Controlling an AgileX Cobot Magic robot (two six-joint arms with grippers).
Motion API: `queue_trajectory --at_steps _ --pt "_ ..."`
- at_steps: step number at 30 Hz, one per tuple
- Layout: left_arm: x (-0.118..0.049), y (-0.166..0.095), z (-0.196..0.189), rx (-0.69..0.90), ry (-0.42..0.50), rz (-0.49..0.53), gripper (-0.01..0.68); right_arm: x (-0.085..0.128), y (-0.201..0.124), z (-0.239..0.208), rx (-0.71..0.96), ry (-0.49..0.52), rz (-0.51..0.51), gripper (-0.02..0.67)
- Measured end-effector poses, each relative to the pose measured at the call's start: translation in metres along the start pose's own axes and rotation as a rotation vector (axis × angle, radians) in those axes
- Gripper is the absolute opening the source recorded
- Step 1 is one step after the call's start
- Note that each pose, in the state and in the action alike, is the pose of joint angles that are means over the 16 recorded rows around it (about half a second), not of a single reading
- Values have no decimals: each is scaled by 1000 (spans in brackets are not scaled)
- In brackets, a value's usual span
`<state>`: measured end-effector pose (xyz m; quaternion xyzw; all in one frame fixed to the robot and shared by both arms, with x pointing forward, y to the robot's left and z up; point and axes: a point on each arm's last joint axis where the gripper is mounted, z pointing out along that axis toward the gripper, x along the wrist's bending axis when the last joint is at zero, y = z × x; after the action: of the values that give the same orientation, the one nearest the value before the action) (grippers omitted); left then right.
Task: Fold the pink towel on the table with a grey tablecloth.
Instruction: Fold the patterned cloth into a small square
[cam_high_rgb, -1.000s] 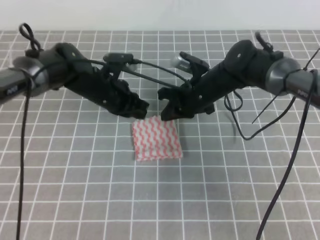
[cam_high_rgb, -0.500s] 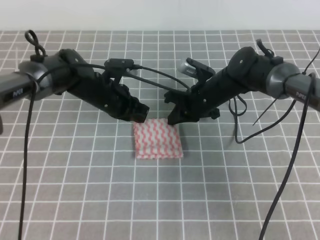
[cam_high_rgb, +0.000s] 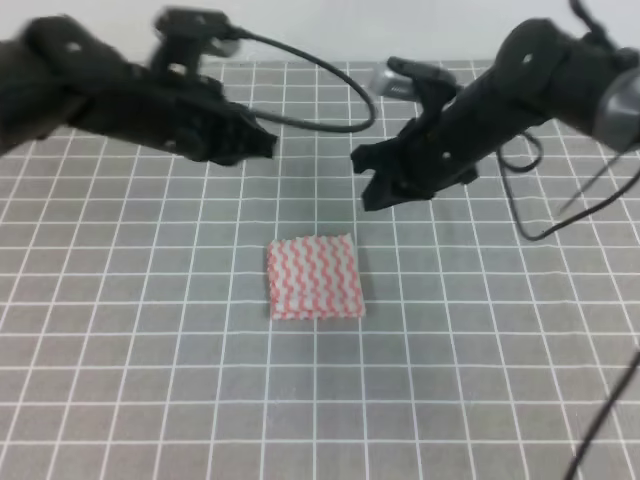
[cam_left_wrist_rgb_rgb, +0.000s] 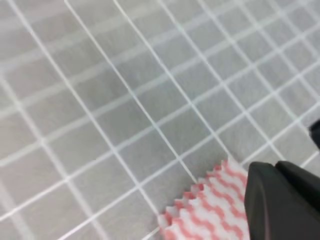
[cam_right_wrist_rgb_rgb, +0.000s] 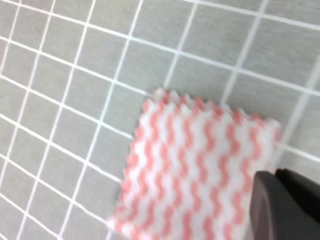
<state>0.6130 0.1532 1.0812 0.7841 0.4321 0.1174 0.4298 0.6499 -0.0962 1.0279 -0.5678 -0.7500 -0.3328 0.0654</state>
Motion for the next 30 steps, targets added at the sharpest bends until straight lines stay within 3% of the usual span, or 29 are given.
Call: queue_trajectory --at_steps 7,17,23,30 --pt "-29 -18 -84 -186 108 18 -3 14 -25 -51 -80 -47 -32 -15" --pt "-68 -97 -186 -446 226 30 -3 28 -92 -119 -209 -62 -43 -15" --pt "-85 -151 -220 -566 255 66 -3 31 -142 -152 -276 -61 -54 -15" --pt "-94 -206 -230 -639 266 110 -3 28 -206 -182 -402 -58 -74 -15"
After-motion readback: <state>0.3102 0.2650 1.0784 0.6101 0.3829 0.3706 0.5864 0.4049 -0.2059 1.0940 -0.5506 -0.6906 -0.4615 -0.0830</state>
